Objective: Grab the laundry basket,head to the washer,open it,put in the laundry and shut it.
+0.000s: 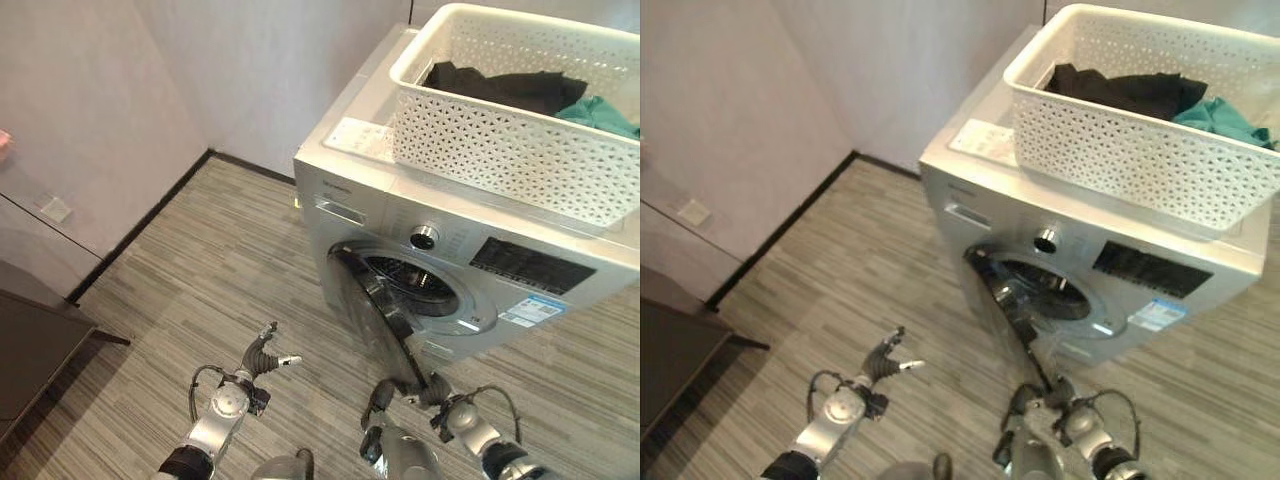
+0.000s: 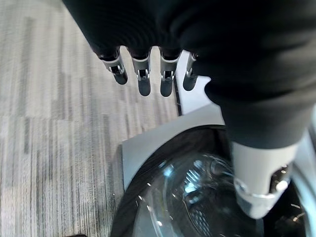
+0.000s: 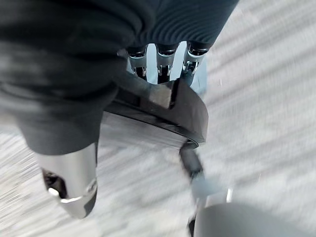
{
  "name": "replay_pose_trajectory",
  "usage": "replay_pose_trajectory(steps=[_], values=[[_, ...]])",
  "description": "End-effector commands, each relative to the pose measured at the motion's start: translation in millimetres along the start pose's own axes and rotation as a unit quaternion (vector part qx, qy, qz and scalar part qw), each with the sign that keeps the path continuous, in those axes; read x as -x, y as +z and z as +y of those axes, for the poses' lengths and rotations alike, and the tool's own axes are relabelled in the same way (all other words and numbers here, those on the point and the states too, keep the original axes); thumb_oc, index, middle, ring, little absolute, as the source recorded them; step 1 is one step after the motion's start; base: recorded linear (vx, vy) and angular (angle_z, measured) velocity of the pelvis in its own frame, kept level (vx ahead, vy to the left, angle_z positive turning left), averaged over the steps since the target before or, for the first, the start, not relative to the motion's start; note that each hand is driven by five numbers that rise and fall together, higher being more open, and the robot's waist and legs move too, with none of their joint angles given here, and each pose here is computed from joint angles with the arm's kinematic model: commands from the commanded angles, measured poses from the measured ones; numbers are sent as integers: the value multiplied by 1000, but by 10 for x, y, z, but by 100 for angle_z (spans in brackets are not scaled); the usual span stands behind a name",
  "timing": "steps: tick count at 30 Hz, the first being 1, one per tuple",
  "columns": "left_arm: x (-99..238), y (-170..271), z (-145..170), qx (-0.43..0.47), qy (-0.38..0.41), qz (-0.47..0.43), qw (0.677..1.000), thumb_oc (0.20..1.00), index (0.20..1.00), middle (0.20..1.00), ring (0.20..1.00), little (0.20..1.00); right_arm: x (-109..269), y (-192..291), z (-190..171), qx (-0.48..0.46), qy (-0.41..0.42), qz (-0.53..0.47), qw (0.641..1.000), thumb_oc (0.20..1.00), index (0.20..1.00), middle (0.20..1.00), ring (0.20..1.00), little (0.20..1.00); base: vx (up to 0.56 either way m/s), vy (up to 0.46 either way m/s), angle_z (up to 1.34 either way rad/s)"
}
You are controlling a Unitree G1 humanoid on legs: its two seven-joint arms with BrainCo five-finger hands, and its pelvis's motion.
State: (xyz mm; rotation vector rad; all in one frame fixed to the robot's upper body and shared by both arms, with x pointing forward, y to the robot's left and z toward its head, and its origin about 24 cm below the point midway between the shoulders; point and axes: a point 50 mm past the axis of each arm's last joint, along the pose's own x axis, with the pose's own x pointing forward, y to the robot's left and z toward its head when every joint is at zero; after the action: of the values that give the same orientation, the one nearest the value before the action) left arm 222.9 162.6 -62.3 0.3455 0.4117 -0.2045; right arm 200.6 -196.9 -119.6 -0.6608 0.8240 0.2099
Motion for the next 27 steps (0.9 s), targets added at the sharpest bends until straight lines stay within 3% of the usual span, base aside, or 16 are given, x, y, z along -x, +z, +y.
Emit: replay_pose_trajectory(steps=[1, 5, 9, 11, 14, 16, 18, 20, 21, 22, 24, 27], values=[[29, 147, 164, -36, 2, -50, 998, 1000, 1000, 1000, 1000, 1000, -56, 297, 24, -9, 10, -41, 999, 1000, 1000, 1000, 1000, 1000, -124, 81, 7], [72, 338, 257, -78, 8, -98, 992, 1000, 1000, 1000, 1000, 1000, -37, 239, 151, -14, 33, -36, 999, 1000, 1000, 1000, 1000, 1000, -83, 59, 10], [255, 893, 465, -119, 21, -228, 966, 1000, 1000, 1000, 1000, 1000, -15, 70, 209, -10, 40, -8, 999, 1000, 1000, 1000, 1000, 1000, 46, -58, -8], [361, 1213, 598, -156, 46, -298, 941, 1000, 1000, 1000, 1000, 1000, -1, 18, 272, -4, 50, 2, 999, 1000, 1000, 1000, 1000, 1000, 34, -108, -24], [530, 1719, 718, -252, 81, -401, 877, 1000, 1000, 1000, 1000, 1000, 18, -15, 350, 4, 66, 5, 998, 1000, 1000, 1000, 1000, 1000, 45, -108, -15], [703, 2081, 731, -256, 93, -476, 836, 1000, 1000, 1000, 1000, 1000, 27, -70, 369, 4, 71, 16, 997, 1000, 1000, 1000, 1000, 1000, 68, -108, -13], [759, 2196, 721, -240, 90, -502, 826, 1000, 1000, 1000, 1000, 1000, 36, -110, 379, 3, 73, 24, 997, 1000, 1000, 1000, 1000, 1000, 61, -77, 0], [881, 2519, 578, -139, 22, -573, 808, 1000, 1000, 1000, 1000, 1000, 54, -215, 386, 0, 75, 48, 996, 1000, 1000, 1000, 1000, 1000, 80, -90, 7], [881, 2525, 578, -139, 20, -573, 807, 1000, 1000, 1000, 1000, 1000, 51, -212, 378, -1, 74, 48, 996, 1000, 1000, 1000, 1000, 1000, 88, -71, 13], [844, 2590, 445, -43, -73, -570, 817, 1000, 1000, 1000, 1000, 1000, 66, -306, 359, 0, 72, 70, 995, 1000, 1000, 1000, 1000, 1000, 70, -51, 15], [706, 2595, 166, 86, -208, -528, 819, 1000, 1000, 1000, 1000, 1000, 84, -399, 345, -2, 71, 92, 993, 1000, 1000, 1000, 1000, 1000, 98, -53, 10], [430, 2488, -146, 198, -304, -443, 820, 1000, 1000, 1000, 1000, 1000, 93, -433, 340, 7, 77, 95, 992, 1000, 1000, 1000, 1000, 1000, 53, -38, 7]])
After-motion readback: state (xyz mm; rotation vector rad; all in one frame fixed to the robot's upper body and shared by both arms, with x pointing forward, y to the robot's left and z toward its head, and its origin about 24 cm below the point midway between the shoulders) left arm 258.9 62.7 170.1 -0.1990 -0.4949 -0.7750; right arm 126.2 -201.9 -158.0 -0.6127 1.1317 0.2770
